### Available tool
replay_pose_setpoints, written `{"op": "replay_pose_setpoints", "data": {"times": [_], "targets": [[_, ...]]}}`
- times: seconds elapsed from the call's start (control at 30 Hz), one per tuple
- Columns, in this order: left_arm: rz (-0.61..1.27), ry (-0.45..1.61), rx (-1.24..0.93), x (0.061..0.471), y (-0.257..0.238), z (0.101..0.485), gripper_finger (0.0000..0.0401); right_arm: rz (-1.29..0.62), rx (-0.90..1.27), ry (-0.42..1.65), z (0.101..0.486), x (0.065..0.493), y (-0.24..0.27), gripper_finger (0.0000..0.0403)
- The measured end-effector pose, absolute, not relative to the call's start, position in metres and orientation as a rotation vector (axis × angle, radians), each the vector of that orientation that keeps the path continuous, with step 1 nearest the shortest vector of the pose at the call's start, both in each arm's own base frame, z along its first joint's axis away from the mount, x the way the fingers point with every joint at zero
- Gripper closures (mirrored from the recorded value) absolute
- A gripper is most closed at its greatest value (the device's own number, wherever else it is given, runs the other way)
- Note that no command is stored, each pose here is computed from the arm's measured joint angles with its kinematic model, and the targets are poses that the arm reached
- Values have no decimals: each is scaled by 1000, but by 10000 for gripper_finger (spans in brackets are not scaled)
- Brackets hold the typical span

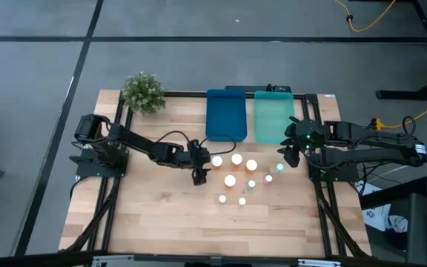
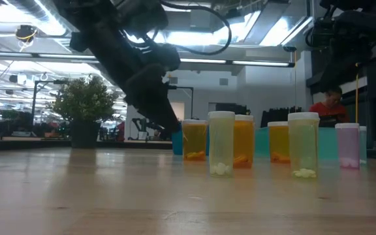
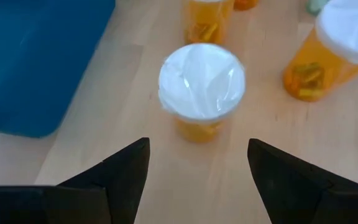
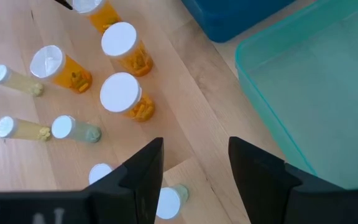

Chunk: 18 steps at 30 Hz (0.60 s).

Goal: Pick and place medicine bottles into bin by pill shape (circle, oval)
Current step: Put the large orange medicine bottle into the blue bin

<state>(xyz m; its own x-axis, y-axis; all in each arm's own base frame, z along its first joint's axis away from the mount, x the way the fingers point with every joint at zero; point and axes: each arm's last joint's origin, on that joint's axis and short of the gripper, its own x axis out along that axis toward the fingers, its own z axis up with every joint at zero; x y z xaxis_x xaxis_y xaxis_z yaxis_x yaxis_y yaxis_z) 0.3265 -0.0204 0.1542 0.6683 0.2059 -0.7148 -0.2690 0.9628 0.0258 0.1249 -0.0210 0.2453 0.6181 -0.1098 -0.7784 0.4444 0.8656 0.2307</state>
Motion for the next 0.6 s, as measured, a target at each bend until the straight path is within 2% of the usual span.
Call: {"op": "replay_pose_setpoints", "data": {"times": [0.3, 0.6], "targets": [[254, 785, -90, 335, -16, 140, 138, -330, 428, 845, 246, 125, -21, 220], [239, 691, -79, 342, -14, 145, 138, -331, 428, 845, 246, 125, -21, 220]]}}
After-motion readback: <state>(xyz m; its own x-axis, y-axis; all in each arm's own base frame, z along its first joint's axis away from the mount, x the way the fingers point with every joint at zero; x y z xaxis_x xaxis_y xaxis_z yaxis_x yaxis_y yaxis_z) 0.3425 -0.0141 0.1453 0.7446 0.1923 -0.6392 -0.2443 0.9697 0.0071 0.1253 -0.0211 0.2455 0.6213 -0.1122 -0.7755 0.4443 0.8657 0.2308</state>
